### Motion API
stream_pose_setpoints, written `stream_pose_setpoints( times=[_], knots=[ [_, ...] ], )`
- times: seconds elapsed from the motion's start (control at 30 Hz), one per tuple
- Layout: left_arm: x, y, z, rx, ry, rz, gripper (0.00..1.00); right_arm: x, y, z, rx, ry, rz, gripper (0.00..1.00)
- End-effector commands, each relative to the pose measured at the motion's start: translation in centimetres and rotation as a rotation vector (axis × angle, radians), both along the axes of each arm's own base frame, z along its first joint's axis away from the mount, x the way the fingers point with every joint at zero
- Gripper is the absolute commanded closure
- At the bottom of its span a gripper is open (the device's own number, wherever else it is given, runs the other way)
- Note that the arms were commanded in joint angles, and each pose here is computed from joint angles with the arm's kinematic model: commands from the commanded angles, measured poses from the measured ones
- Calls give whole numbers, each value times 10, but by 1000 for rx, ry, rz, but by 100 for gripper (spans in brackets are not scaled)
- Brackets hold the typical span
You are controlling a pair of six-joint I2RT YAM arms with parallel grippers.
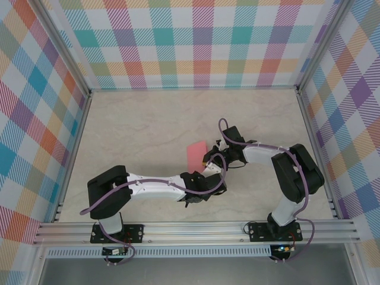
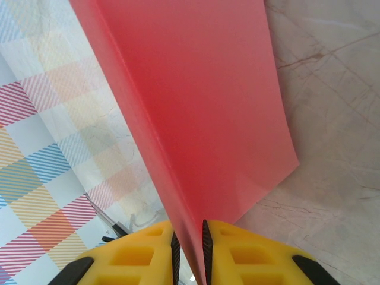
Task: Fold a paper plane with a square sheet of paper (pick it up from the middle)
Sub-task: Third fold the triangle at the center of the table.
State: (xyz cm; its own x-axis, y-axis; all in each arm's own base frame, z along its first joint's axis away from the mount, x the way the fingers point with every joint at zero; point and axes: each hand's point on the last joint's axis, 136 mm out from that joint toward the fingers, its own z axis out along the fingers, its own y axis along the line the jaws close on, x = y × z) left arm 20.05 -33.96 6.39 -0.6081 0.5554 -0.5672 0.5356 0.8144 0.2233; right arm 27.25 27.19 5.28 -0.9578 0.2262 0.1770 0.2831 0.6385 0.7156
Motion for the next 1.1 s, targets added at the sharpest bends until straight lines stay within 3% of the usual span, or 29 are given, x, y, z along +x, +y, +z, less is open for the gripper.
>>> stream_pose_setpoints(
  times=[0.0, 0.1, 0.33, 0.53, 0.7, 1.07],
  knots=[
    [7, -1, 2, 35, -56, 26, 46, 4, 2, 8, 16, -16, 11, 80],
    [10, 2, 1, 56, -75, 41, 52, 4, 2, 9, 18, -18, 12, 80],
    [12, 9, 15, 19, -104, 68, 81, 3, -1, 5, 1, -13, 11, 80],
    [8, 13, 21, -14, -85, 63, 99, 0, -5, -1, -25, -7, 10, 80],
    [8, 12, 19, -73, -18, 60, 100, -1, -8, 0, -41, -14, 11, 79],
    [10, 21, 13, -304, 254, 50, 100, 3, -32, 15, -175, -91, -5, 68]
  ],
)
